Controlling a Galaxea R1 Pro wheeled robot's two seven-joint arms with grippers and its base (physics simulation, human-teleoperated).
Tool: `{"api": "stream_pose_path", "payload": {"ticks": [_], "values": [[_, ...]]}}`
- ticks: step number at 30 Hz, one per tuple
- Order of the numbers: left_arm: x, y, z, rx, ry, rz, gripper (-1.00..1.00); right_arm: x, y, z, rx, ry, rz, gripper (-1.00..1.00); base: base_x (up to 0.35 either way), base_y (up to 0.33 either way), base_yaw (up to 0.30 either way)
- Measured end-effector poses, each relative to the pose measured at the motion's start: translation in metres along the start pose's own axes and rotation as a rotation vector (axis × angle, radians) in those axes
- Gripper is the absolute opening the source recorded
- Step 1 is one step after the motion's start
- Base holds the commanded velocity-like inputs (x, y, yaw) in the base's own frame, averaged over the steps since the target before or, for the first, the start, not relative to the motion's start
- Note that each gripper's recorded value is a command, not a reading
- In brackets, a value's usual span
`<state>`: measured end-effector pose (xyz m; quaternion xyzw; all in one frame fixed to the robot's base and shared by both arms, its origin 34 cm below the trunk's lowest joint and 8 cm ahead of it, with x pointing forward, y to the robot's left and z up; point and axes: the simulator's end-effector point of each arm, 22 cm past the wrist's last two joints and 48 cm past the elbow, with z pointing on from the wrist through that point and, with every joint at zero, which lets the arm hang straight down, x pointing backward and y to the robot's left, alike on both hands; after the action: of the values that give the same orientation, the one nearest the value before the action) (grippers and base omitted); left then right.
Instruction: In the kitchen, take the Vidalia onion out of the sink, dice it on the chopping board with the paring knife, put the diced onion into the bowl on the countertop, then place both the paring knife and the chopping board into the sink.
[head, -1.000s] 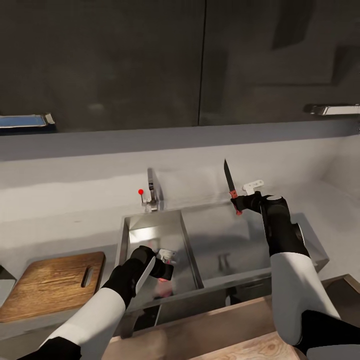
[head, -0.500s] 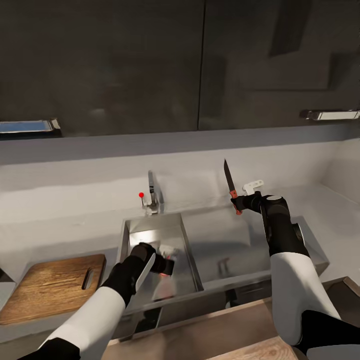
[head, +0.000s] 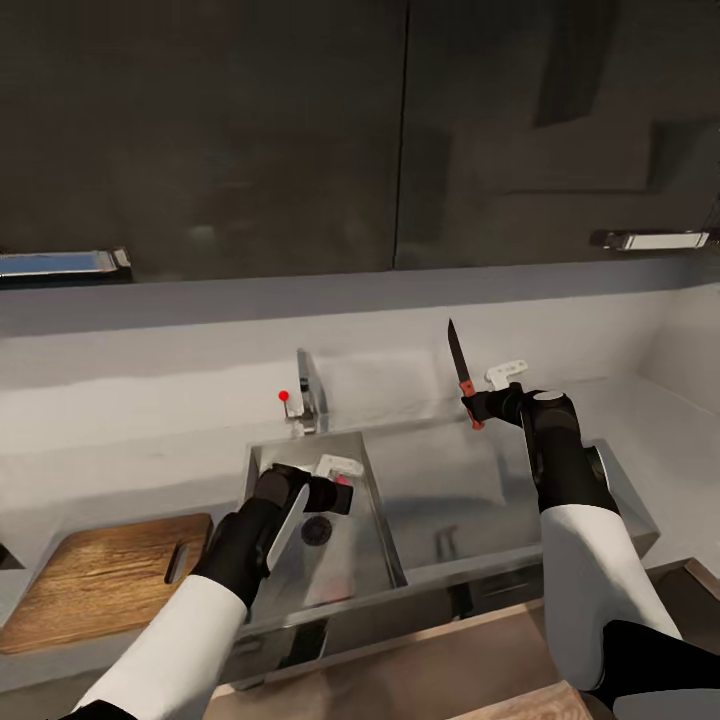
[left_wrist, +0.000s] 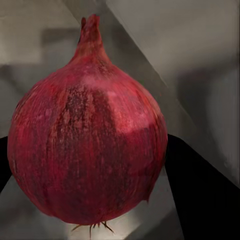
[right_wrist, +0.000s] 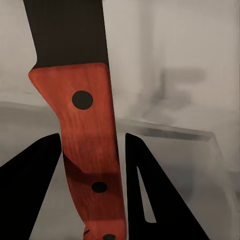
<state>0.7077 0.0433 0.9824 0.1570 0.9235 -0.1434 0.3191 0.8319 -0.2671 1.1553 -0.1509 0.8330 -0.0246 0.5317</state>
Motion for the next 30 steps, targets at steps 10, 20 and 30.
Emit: {"api": "stream_pose_path", "payload": {"ticks": [10, 20, 30], "values": [[-0.023, -0.014, -0.034, 0.012, -0.121, 0.009, -1.00, -0.009, -0.002, -0.007, 0.005, -0.016, -0.003, -1.00, 0.000, 0.000, 0.000], [-0.023, -0.013, -0.058, 0.004, -0.142, 0.011, -1.00, -0.019, -0.004, -0.015, 0.009, -0.032, -0.005, -1.00, 0.000, 0.007, 0.000], [-0.023, -0.014, -0.063, 0.003, -0.139, 0.013, -1.00, -0.024, -0.005, -0.020, 0.012, -0.042, -0.006, -1.00, 0.000, 0.195, 0.087]]}}
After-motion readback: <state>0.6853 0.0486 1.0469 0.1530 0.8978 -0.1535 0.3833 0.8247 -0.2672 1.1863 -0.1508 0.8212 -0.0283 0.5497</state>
